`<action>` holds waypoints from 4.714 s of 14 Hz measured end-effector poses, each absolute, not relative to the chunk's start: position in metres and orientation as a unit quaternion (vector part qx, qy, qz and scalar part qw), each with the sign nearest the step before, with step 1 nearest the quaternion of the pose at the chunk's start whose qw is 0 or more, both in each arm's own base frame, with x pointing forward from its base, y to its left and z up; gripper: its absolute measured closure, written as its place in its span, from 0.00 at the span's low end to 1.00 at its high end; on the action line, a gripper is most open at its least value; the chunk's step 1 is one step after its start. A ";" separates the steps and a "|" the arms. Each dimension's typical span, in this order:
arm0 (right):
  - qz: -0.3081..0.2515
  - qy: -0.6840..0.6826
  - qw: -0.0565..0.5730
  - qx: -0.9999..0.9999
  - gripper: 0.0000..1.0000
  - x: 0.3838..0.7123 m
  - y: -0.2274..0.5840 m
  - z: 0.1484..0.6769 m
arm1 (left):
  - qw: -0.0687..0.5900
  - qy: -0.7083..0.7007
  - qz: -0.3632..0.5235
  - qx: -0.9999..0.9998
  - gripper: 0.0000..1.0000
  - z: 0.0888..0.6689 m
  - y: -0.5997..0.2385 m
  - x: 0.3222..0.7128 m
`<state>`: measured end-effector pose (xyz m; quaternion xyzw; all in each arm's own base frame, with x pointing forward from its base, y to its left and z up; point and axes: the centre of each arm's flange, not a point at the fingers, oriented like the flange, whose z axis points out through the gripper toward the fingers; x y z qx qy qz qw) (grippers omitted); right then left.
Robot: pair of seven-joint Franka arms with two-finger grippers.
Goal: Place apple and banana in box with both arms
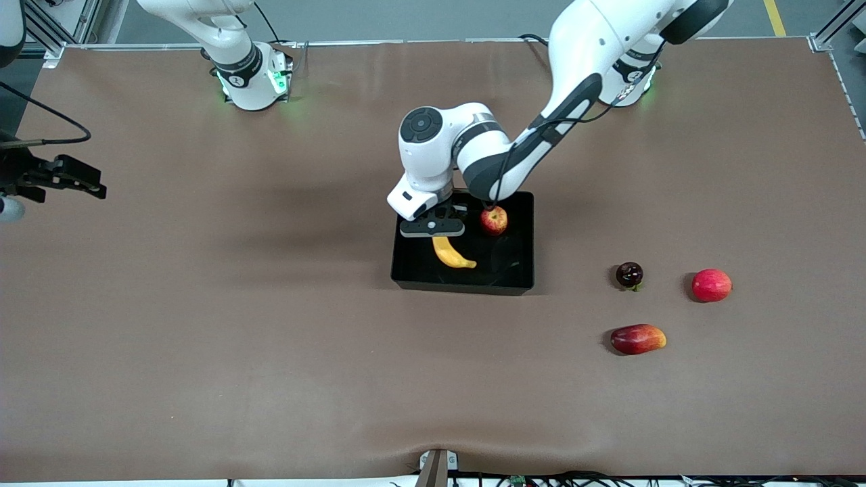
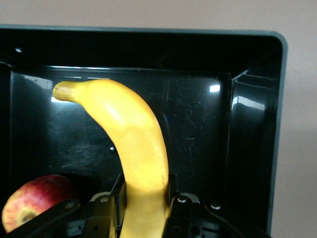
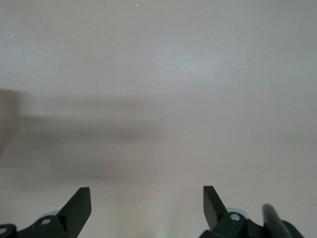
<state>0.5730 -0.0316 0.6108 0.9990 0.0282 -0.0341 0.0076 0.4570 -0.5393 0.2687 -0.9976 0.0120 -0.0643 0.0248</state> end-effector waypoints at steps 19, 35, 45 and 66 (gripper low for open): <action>-0.021 0.026 0.001 0.999 0.00 0.577 -0.033 0.610 | -0.002 -0.035 -0.098 -0.995 0.00 0.256 -0.536 0.497; -0.034 0.019 -0.003 0.999 0.00 0.574 -0.040 0.607 | 0.028 -0.064 -0.076 -0.995 0.00 0.558 -0.242 0.599; -0.034 0.027 -0.003 0.999 0.00 0.575 -0.031 0.607 | 0.035 -0.066 -0.035 -0.997 0.00 0.609 -0.121 0.589; -0.040 0.028 -0.003 0.999 0.00 0.573 -0.030 0.606 | 0.012 0.001 0.002 -1.000 0.00 0.657 -0.067 0.497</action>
